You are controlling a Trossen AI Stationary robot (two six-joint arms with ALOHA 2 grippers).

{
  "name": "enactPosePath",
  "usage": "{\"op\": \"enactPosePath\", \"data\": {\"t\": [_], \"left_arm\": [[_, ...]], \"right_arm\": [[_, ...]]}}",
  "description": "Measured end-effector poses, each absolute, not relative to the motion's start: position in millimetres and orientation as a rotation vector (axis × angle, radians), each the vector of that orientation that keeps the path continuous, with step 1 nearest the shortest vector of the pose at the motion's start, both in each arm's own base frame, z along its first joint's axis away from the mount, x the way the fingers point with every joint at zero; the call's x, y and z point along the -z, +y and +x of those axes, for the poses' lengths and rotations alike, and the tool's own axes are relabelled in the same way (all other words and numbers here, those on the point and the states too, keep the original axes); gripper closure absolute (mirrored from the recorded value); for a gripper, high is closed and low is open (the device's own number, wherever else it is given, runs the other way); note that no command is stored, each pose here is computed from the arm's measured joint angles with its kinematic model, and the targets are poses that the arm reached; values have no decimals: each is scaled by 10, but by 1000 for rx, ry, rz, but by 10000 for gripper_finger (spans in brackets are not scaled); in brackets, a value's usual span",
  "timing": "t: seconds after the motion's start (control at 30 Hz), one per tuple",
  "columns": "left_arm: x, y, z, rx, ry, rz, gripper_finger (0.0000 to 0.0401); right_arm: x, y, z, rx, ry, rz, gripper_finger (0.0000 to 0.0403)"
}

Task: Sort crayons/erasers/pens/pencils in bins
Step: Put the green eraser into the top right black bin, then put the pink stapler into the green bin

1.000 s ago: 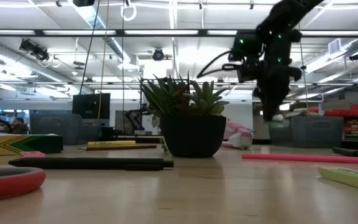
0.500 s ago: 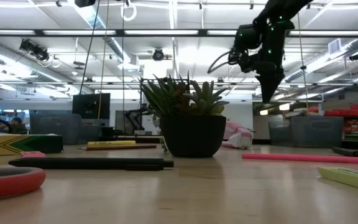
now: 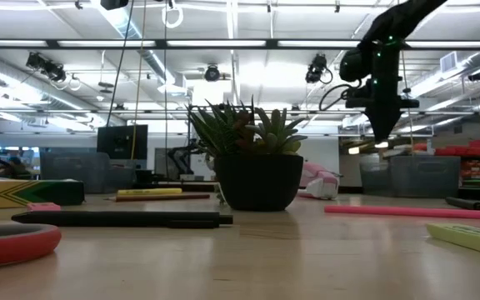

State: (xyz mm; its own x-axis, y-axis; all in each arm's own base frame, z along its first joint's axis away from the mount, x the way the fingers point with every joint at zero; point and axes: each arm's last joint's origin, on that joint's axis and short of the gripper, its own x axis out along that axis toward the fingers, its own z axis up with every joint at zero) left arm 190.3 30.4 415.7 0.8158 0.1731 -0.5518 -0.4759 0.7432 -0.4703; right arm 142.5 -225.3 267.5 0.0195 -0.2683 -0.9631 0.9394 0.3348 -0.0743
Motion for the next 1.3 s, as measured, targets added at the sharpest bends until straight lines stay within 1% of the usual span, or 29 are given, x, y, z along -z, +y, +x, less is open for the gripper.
{"op": "enactPosePath", "data": {"t": [0.13,0.27,0.37,0.63,0.77,0.87,1.0,1.07,1.17,1.3], "left_arm": [[-4157,304,1902,-373,505,-641,229],[-4158,304,1902,-374,503,-645,228],[-4158,304,1903,-376,502,-652,229],[-4158,304,1903,-375,502,-652,229],[-4158,304,1904,-375,502,-651,228],[-4158,304,1903,-375,502,-651,229],[-4158,304,1903,-374,503,-645,228],[-4158,304,1903,-373,504,-641,228],[-4157,304,1903,-372,504,-641,229],[-4158,304,1902,-368,506,-626,228]], "right_arm": [[-2673,-2300,1333,1130,1163,788,329],[-2673,-2304,1328,1130,1162,789,323],[-2674,-2306,1331,1135,1155,792,299],[-2674,-2306,1332,1158,1142,812,210],[-2672,-2297,1329,1171,1140,833,188],[-2671,-2292,1335,1160,1125,867,183],[-2670,-2245,1414,1058,1096,929,182],[-2670,-2185,1510,1008,1095,930,182],[-2674,-2068,1696,941,1104,877,182],[-2687,-1867,1980,878,1072,839,182]]}}
